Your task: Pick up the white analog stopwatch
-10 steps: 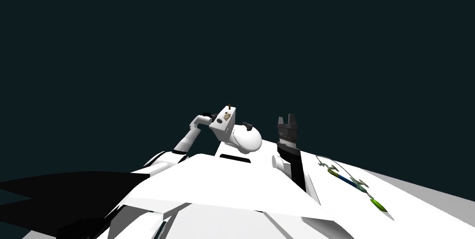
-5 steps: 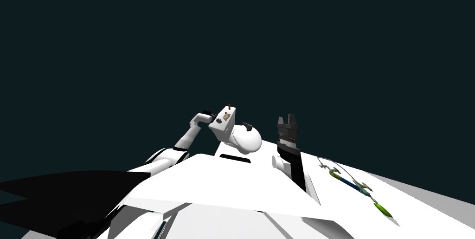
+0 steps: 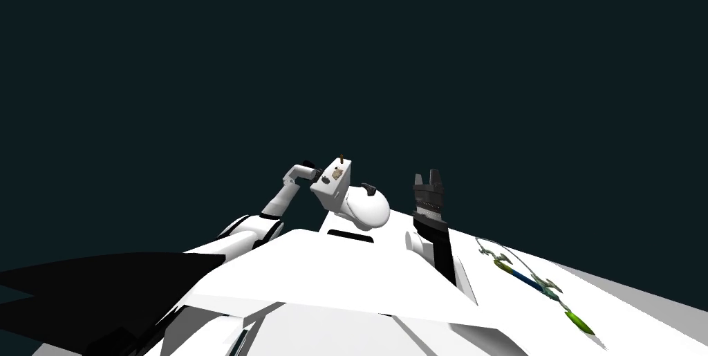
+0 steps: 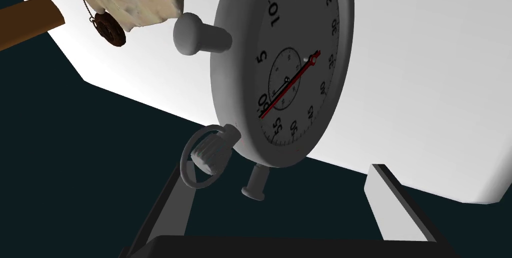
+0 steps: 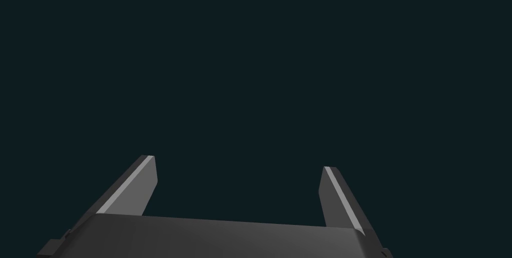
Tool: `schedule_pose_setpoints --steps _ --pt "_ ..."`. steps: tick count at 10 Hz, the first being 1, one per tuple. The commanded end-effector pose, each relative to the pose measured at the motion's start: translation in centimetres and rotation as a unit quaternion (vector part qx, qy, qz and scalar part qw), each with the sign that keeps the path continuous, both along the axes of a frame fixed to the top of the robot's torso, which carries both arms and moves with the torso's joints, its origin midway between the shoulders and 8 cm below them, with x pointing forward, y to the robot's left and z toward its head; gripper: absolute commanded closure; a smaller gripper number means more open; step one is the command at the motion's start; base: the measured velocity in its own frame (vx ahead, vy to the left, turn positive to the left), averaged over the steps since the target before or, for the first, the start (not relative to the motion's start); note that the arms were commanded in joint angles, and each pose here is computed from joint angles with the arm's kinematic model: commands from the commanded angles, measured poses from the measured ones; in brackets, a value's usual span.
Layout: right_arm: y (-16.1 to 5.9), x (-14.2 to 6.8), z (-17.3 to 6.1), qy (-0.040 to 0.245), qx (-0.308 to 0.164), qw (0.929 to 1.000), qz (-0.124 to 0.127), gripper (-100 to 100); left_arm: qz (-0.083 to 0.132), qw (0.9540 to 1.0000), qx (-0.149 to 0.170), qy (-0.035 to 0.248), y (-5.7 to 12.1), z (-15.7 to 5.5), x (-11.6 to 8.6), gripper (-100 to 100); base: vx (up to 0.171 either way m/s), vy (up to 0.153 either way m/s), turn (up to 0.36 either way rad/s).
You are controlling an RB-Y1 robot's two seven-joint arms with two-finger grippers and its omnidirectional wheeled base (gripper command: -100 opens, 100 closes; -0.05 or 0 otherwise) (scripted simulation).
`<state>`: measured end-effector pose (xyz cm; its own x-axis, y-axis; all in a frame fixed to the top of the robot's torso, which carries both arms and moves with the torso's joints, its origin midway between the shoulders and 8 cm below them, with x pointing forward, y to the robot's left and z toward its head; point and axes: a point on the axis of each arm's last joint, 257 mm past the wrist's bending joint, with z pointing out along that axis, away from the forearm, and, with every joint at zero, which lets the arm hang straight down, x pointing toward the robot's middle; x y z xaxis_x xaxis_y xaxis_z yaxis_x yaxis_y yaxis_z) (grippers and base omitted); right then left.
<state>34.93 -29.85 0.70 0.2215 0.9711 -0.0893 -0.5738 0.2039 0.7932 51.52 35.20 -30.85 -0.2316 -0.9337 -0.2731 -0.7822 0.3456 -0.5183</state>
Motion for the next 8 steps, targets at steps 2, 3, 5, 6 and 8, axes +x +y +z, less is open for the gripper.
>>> schedule_pose_setpoints --steps 2,3,5,6,8 --pt "0.0 0.0 0.0 0.0 0.0 1.0 0.0 0 0.005 0.9997 -0.005 0.025 0.0 0.5 -0.5 -100 0.01 -0.026 0.025" --pt "0.0 0.0 0.0 0.0 0.0 1.0 0.0 0 0.007 0.9992 -0.005 0.039 0.1 0.1 -1.1 -100 0.014 -0.035 0.028" --pt "0.0 0.0 0.0 0.0 0.0 1.0 0.0 0 0.011 0.9983 -0.009 0.056 0.1 0.6 -1.4 -100 0.009 -0.025 0.015" --pt "0.0 0.0 0.0 0.0 0.0 1.0 0.0 0 0.013 0.9974 -0.008 0.07 0.1 0.3 -2.0 -100 0.016 -0.034 0.034" --pt "0.0 0.0 0.0 0.0 0.0 1.0 0.0 0 0.016 0.9964 -0.012 0.082 0.1 0.9 -2.2 -100 0.007 -0.026 0.025"
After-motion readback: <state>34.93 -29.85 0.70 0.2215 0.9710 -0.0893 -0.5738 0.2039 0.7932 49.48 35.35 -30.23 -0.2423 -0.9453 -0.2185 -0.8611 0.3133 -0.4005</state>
